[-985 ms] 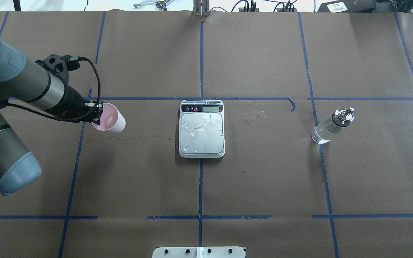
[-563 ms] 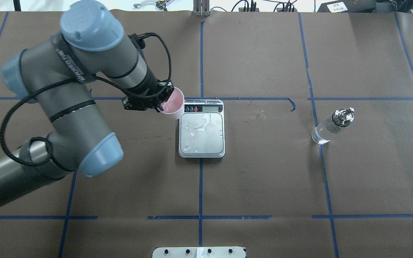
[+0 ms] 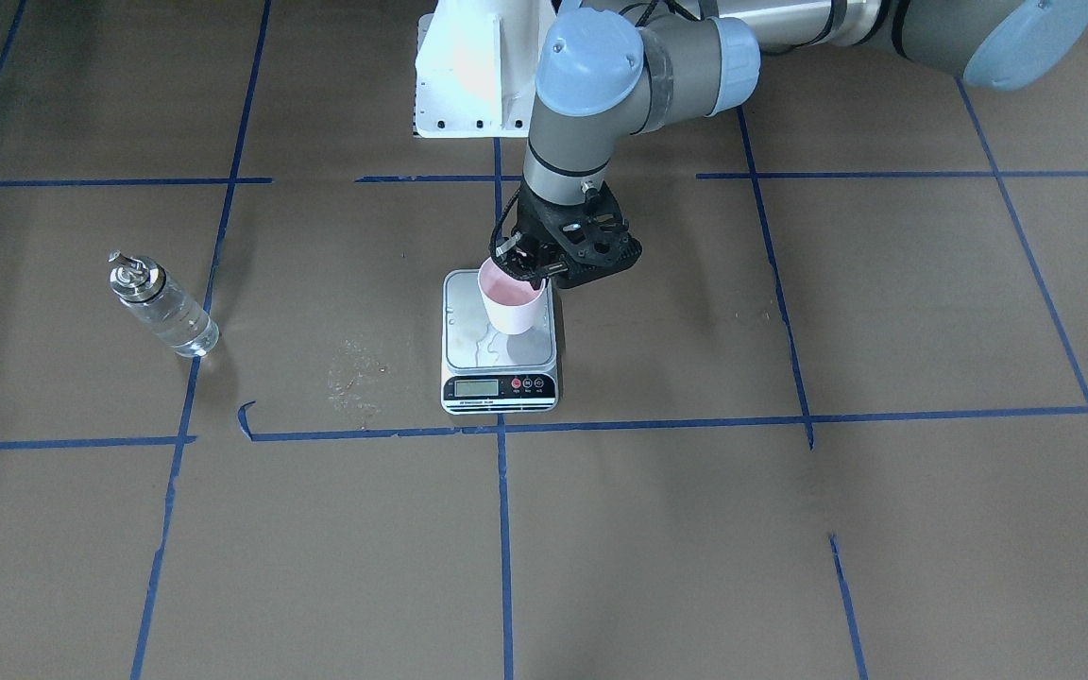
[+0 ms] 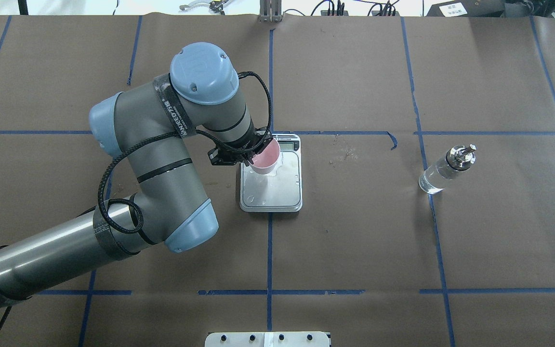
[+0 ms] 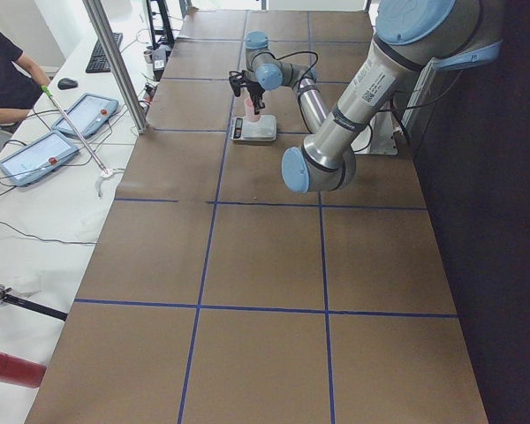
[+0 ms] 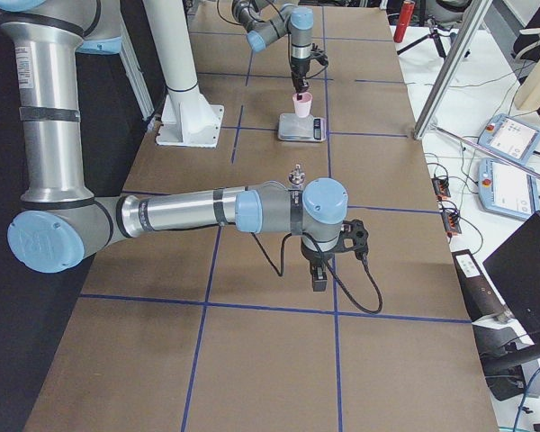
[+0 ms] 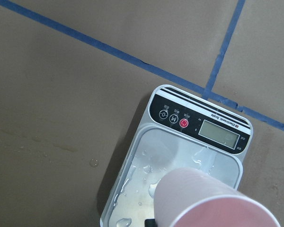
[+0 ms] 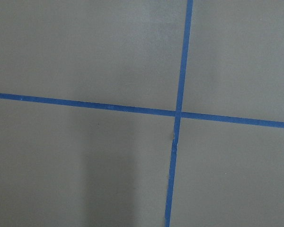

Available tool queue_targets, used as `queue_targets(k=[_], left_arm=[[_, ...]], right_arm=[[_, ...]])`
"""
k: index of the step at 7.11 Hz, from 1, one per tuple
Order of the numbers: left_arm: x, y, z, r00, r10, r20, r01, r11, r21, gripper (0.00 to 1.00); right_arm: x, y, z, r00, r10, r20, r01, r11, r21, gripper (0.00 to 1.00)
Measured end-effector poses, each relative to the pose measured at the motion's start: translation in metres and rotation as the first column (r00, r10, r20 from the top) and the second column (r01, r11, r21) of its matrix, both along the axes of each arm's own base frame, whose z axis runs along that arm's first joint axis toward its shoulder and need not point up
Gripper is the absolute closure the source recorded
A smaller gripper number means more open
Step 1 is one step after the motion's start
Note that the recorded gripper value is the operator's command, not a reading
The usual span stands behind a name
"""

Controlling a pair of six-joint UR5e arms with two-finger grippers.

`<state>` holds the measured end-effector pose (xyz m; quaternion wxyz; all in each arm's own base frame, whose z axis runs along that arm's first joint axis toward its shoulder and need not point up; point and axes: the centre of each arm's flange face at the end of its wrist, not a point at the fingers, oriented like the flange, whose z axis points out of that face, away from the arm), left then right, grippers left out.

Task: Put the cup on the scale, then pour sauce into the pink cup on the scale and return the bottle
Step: 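Lift the pink cup with the left gripper and carry it over the scale, then lower the pink cup onto the scale and open the left gripper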

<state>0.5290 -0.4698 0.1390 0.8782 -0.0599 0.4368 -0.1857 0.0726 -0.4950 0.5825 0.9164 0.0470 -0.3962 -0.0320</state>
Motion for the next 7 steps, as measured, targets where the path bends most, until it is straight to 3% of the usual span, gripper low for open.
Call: queue_targets(k=[2, 3, 4, 5, 7], left_arm=[[0.015, -0.001, 0.005, 1.0, 0.012, -0.017, -0.011, 1.0, 0.013, 1.0], [0.022, 0.0, 0.011, 1.0, 0.019, -0.022, -0.018, 1.0, 0.018, 0.69], [0.026, 0.0, 0.015, 0.999, 0.024, -0.024, -0.024, 0.999, 0.021, 0.11], [0.027, 0.001, 0.017, 0.999, 0.026, -0.025, -0.025, 0.999, 0.024, 0.0], [0.018, 0.007, 0.013, 0.999, 0.027, -0.04, -0.025, 0.999, 0.038, 0.0]], right_arm=[[0.0, -0.001, -0.001, 1.0, 0.0, 0.001, 0.0, 1.0, 0.001, 0.0], [0.0, -0.001, -0.001, 1.0, 0.0, 0.001, 0.0, 1.0, 0.003, 0.0], [0.0, -0.001, -0.001, 1.0, 0.0, 0.001, 0.0, 1.0, 0.003, 0.0], [0.0, -0.001, -0.002, 1.0, -0.001, 0.001, 0.001, 1.0, 0.004, 0.0], [0.0, -0.003, -0.004, 1.0, -0.001, 0.001, 0.001, 1.0, 0.009, 0.0]])
